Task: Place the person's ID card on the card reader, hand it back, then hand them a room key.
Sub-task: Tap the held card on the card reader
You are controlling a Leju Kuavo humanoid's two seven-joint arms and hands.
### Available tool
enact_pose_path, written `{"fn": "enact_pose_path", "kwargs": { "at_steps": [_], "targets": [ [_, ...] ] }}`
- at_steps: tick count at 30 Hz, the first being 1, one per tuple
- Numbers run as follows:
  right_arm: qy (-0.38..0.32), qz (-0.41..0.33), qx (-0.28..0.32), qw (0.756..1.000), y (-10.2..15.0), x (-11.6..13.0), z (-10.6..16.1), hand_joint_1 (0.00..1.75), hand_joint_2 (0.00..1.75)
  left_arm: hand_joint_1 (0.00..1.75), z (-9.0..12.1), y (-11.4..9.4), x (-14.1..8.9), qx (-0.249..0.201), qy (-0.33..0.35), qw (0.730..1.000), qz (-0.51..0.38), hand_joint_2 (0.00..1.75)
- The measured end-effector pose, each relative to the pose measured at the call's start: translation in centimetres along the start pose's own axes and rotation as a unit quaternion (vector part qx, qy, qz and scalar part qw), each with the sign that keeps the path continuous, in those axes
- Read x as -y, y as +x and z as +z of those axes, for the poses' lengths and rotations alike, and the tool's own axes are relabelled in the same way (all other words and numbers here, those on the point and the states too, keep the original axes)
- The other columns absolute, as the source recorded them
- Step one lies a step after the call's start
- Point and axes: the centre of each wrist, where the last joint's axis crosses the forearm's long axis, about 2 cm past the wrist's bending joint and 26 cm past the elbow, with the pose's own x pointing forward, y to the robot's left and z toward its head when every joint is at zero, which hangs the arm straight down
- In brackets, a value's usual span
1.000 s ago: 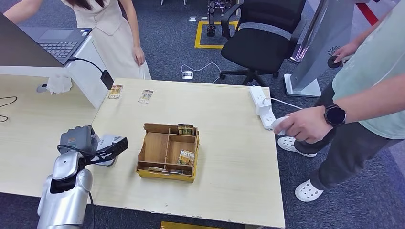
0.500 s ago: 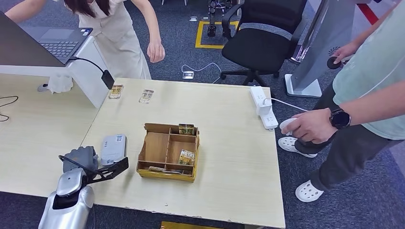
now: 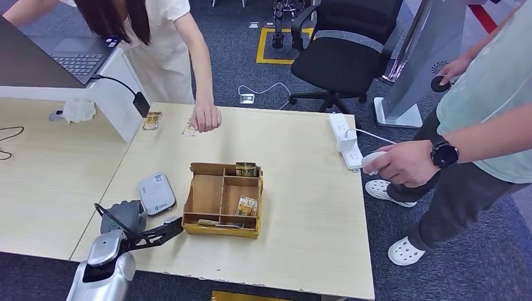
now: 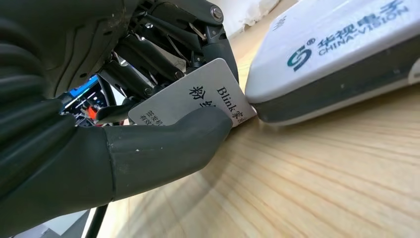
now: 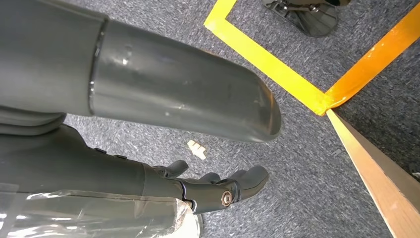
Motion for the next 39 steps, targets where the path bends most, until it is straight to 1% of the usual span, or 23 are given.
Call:
{"fn": "enact_pose_path", "kwargs": {
  "at_steps": [4,8,20,35,39],
  "targets": [
    [0.002,0.002,-0.001,1.000,0.0,0.0,0.0,0.00,0.00,1.75,0.0,0.1,0.1,0.004,0.002,1.000,0.006,1.75],
    [0.005,0.004,-0.001,1.000,0.0,0.0,0.0,0.00,0.00,1.75,-0.2,0.0,-0.2,-0.005,0.006,1.000,0.015,1.75],
    [0.006,0.007,0.003,1.000,0.0,0.0,0.0,0.00,0.00,1.75,-0.7,-0.2,-2.4,-0.019,0.039,0.999,0.031,1.75],
    [0.006,0.008,0.003,1.000,0.0,0.0,0.0,0.00,0.00,1.75,-0.7,-0.3,-2.9,-0.020,0.049,0.998,0.034,1.75],
    [0.007,0.011,0.002,1.000,-0.1,-0.1,0.0,0.00,0.00,1.75,-0.9,-0.4,-3.5,-0.017,0.060,0.997,0.038,1.75]
  ]
}}
